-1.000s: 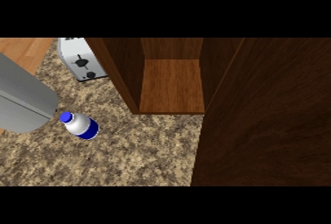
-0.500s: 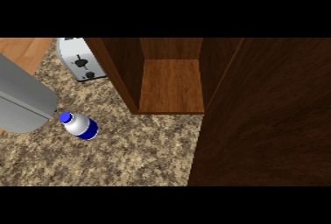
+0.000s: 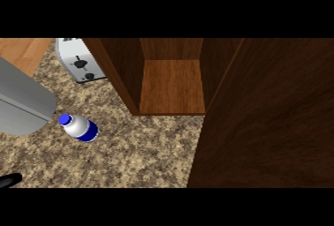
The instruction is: Pick up the bottled water, place it into the cabinet and close the cabinet
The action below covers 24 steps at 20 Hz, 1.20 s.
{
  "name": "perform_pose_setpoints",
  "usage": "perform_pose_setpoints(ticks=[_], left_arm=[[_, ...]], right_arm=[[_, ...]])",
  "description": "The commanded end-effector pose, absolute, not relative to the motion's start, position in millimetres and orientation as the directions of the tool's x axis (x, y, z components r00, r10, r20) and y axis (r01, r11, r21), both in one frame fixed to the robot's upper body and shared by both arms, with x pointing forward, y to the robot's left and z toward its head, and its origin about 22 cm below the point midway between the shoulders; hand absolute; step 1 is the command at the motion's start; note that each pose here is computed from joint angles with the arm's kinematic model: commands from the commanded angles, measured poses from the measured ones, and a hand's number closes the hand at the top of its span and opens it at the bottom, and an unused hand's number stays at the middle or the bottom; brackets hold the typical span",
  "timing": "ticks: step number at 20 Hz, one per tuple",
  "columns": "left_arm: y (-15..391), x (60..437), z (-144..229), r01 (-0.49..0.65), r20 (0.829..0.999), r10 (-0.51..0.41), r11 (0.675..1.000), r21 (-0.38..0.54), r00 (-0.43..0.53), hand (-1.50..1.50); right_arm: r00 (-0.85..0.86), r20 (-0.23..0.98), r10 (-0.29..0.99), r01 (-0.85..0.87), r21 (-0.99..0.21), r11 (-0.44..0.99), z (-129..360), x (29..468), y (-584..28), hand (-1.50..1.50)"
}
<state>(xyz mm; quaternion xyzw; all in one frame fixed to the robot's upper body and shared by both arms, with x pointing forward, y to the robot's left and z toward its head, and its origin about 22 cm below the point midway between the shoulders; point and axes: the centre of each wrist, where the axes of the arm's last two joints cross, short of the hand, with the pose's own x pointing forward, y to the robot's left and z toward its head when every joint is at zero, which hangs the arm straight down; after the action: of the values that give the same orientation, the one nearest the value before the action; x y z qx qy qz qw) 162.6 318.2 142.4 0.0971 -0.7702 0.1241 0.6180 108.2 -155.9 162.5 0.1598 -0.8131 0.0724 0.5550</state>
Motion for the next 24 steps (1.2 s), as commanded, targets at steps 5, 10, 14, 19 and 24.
perform_pose_setpoints(ticks=[5, 10, 14, 19, 24], left_arm=[[323.8, 194.6, 104.9, -0.319, 0.984, -0.005, 0.946, -0.053, -0.179, -1.50], [323.9, 206.2, 81.8, -0.351, 0.987, -0.027, 0.936, -0.030, -0.156, -1.50], [324.4, 217.2, 53.9, -0.339, 0.992, -0.021, 0.941, -0.022, -0.123, -1.50], [334.9, 240.2, 34.2, -0.335, 0.995, -0.043, 0.942, 0.009, -0.094, -1.50], [311.9, 237.8, 6.4, -0.317, 0.996, -0.022, 0.948, -0.006, -0.084, -1.50]], right_arm=[[-0.432, 0.897, -0.095, -0.275, -0.030, 0.961, 179.8, 88.7, -163.7, -1.50], [-0.425, 0.899, -0.105, -0.280, -0.020, 0.960, 181.5, 86.3, -160.9, -1.50], [-0.414, 0.906, -0.089, -0.266, -0.027, 0.964, 183.0, 92.6, -161.4, -1.50], [-0.404, 0.910, -0.093, -0.274, -0.024, 0.961, 183.8, 93.2, -172.8, -1.50], [-0.418, 0.902, -0.104, -0.253, -0.005, 0.968, 188.8, 100.5, -154.2, -1.50]])
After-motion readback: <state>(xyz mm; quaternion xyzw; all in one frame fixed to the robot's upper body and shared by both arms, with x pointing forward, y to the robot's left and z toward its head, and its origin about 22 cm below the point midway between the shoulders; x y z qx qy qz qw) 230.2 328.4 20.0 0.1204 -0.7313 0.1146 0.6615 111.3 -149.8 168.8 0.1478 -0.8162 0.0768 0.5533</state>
